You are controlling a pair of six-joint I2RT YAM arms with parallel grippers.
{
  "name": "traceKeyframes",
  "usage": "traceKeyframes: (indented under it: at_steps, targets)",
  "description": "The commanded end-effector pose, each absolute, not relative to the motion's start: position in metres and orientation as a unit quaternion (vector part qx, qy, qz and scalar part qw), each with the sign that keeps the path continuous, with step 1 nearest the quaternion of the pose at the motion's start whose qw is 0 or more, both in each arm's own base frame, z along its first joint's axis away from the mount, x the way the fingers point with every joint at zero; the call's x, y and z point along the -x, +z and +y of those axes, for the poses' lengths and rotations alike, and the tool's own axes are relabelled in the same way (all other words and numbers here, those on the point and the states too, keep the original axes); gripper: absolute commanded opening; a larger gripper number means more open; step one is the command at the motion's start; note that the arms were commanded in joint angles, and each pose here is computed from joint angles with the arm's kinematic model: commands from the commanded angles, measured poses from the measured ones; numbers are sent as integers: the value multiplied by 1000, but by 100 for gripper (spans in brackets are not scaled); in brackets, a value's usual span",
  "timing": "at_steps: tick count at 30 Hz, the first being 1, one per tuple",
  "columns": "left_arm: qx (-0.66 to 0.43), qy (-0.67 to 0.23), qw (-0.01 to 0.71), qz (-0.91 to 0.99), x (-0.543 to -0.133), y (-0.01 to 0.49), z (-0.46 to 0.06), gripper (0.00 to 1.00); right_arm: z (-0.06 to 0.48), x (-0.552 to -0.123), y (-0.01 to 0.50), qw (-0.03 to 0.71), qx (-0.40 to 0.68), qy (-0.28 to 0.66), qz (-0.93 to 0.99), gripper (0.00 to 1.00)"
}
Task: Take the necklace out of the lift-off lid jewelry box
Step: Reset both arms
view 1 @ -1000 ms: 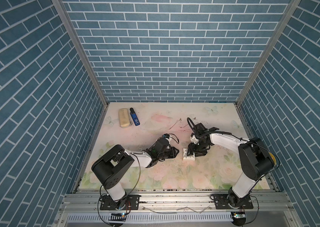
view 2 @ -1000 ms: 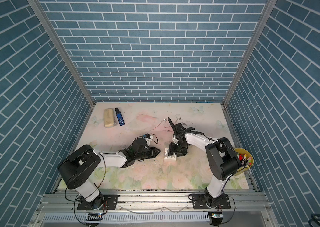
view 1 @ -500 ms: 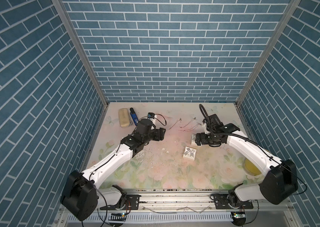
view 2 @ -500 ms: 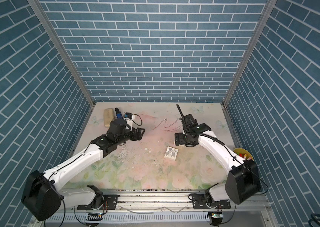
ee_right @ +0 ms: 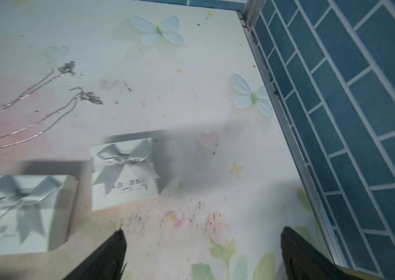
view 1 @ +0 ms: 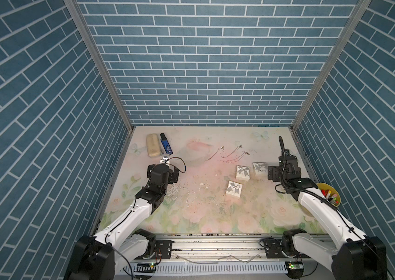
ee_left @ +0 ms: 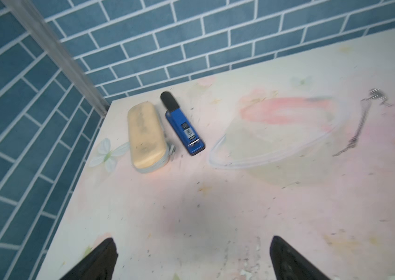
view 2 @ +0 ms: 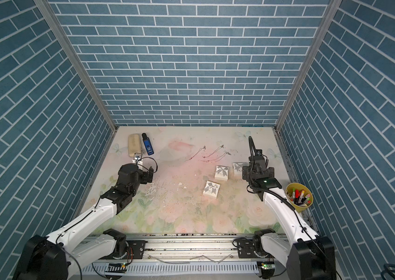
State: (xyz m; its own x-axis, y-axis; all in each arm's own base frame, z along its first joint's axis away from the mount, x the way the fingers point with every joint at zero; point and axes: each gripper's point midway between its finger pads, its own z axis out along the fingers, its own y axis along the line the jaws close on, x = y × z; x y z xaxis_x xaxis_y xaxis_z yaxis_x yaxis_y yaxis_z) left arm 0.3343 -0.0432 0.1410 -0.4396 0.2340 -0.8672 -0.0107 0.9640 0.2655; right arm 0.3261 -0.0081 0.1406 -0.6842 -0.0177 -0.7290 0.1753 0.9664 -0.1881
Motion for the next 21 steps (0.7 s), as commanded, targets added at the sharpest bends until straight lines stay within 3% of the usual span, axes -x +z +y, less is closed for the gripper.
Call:
traceKeyframes:
  at_steps: [1, 5, 13, 21]
  targets:
    - [-63, 172, 588, 788, -352, 163, -31, 100, -23, -360, 136, 427, -79, -104, 895, 98]
    - [-62, 200, 562, 800, -359, 141, -21, 100, -27, -379, 121, 445, -62, -88, 889, 99]
    - [-41, 154, 562, 812, -387, 119, -9, 100, -33, -390, 110, 545, -48, -67, 834, 99]
    - [9, 95, 561, 822, -394, 98, 13, 100, -25, -396, 87, 559, -35, -25, 828, 98]
